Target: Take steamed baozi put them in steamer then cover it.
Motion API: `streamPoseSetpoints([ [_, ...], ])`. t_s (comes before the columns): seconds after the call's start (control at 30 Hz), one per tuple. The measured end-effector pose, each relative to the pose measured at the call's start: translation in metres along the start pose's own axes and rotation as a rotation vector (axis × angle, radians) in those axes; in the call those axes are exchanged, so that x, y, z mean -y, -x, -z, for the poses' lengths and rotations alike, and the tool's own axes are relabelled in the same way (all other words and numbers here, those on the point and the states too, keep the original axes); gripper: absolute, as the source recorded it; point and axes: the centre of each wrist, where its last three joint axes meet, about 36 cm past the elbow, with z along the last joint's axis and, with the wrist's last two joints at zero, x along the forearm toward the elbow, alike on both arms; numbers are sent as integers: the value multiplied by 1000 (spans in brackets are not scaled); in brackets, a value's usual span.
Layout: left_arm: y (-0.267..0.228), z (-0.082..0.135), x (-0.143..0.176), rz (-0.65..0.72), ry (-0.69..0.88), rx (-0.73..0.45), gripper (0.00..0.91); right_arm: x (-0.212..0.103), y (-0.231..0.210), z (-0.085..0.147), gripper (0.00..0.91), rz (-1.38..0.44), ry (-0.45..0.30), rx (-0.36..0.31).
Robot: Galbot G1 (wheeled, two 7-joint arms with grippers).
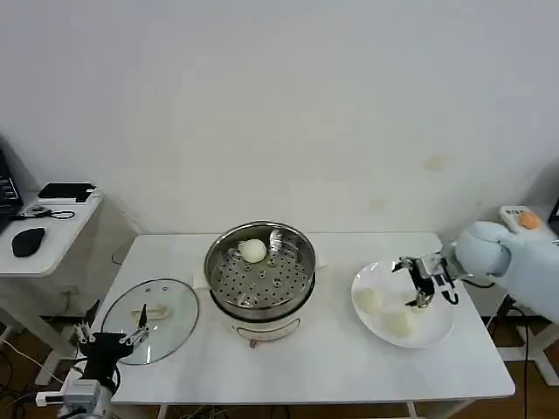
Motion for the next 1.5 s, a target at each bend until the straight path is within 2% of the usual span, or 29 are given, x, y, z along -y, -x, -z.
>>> streamPoseSetpoints([
  [0.47, -3, -4, 1, 6, 3, -15, 907, 24, 53, 22, 907, 10, 16, 21],
  [0.77, -2, -6, 1, 3, 4, -21, 907, 31, 74, 30, 897, 25, 23, 8],
  [0.93, -2, -7, 1, 3, 2, -24, 907, 31, 82, 28, 786, 39, 25, -12],
  [1.2, -2, -7, 3, 3, -3, -25, 907, 33, 90, 32, 725, 45, 22, -19],
  [1.37, -3, -6, 2, 6, -2, -23, 907, 35, 88, 31, 645, 45, 22, -21],
  [1.5, -4, -5, 2, 6, -3, -22, 907, 38, 82, 29, 645, 41, 24, -26],
])
